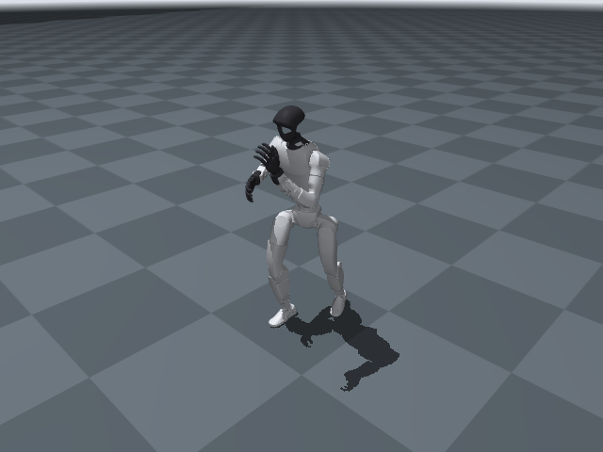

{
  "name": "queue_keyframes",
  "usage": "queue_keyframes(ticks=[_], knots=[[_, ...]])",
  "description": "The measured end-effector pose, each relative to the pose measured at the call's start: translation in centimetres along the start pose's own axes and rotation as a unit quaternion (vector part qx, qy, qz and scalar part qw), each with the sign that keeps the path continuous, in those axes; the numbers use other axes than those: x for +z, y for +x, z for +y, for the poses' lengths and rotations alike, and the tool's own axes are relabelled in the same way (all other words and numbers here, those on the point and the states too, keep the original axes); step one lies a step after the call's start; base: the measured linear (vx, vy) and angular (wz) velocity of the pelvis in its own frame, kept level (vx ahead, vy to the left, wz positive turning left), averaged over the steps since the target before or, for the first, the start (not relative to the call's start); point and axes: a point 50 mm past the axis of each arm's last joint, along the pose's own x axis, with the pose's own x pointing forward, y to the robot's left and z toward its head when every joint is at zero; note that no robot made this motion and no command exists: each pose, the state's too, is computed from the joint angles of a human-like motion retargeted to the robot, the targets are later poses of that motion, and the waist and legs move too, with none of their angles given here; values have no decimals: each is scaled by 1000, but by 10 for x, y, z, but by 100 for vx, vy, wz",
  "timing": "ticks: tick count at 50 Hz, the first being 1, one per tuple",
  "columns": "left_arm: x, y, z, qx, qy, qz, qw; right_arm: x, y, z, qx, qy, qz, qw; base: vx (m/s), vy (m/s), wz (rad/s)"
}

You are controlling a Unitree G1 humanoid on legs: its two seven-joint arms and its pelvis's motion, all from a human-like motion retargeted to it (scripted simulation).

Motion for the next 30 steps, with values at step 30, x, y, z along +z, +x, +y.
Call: queue_keyframes(ticks=[30], knots=[[15, -230, 122, -131, -80, 517, 842, 46, 105, 94, 158, 175, -230, 944, 126, -32, -4]])
